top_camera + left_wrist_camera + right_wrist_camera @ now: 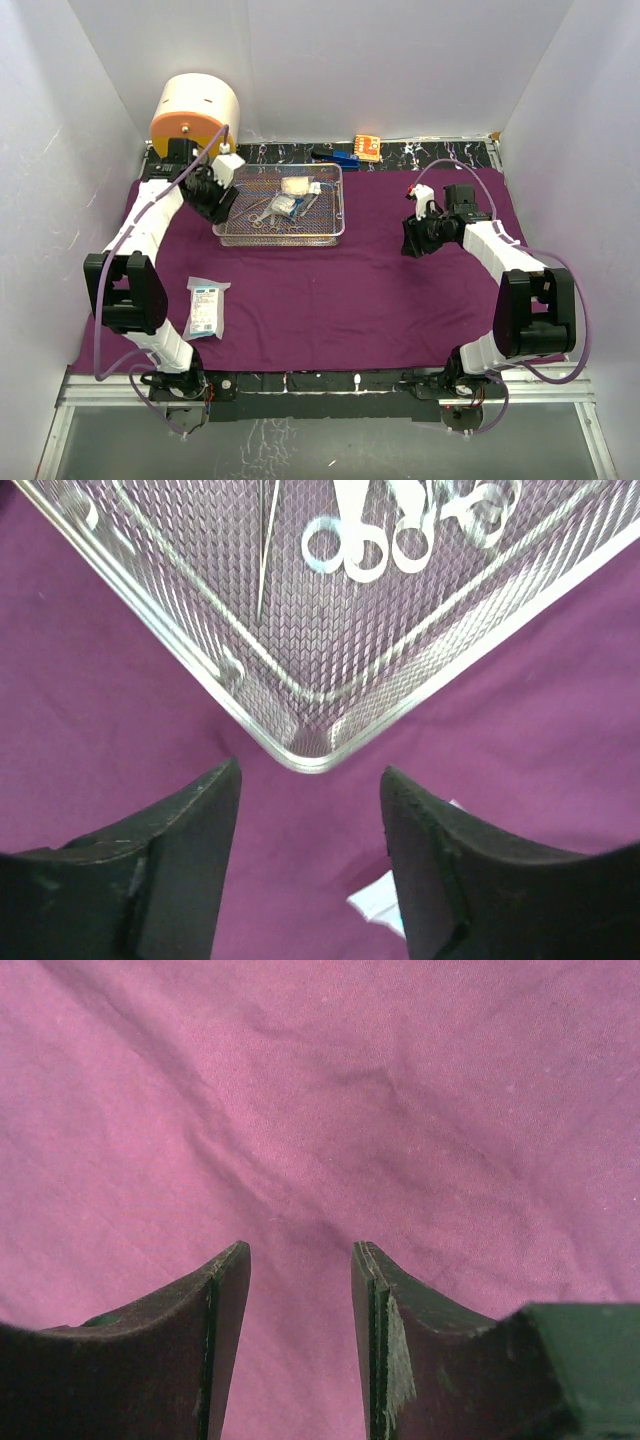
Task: Open and lay out the surgical kit
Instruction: Place the medical item in the surgical kit, then pick up the medical item from the container.
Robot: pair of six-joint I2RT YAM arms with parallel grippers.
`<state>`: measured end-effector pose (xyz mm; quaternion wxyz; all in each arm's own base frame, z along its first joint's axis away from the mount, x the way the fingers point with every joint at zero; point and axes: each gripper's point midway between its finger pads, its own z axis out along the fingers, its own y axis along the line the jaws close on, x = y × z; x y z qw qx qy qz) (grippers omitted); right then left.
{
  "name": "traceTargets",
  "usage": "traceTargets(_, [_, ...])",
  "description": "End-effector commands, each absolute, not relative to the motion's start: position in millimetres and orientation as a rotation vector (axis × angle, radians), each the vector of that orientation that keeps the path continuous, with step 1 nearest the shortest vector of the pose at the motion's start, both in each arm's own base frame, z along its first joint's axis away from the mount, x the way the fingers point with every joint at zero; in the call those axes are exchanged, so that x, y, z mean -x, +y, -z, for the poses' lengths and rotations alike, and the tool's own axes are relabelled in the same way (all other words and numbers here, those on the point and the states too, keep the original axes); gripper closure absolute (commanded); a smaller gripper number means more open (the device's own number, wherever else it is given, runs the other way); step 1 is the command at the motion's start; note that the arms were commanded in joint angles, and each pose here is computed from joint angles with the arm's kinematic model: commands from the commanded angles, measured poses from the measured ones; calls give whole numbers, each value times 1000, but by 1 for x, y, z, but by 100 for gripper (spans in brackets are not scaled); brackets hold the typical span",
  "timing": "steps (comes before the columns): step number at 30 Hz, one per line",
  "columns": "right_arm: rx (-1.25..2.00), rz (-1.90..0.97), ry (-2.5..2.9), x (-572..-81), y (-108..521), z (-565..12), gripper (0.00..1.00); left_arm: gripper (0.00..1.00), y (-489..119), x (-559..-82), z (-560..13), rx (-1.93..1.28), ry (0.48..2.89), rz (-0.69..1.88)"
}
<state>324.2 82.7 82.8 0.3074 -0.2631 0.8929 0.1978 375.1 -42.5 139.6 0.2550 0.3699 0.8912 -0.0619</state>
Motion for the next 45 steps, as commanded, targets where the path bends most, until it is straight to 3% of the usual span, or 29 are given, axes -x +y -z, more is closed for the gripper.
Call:
traceTargets(1, [716,-495,2264,-340,85,-109,56,41,-96,-410,-168,-834,2323,333])
traceTargets(10, [707,-462,2247,-338,82,-115,56,39,-149,-492,-151,-640,2366,449])
traceTargets(20, [709,-447,2246,-337,80,-115,56,41,-173,-516,-101,-555,2448,607])
traceTargets(30, [713,-452,2248,-336,81,-114,56,53,-182,-511,-66,-504,2530,681])
traceTargets(38, [718,-448,2250,-335,80,-113,56,70,-187,-503,-52,-503,2572,723])
traceTargets(42, [719,-445,2249,-336,80,-114,56,71,-187,-501,-50,-497,2586,729])
traceTargets(45, [719,-442,2250,-336,79,-113,56,79,-188,-500,-53,-490,2587,741])
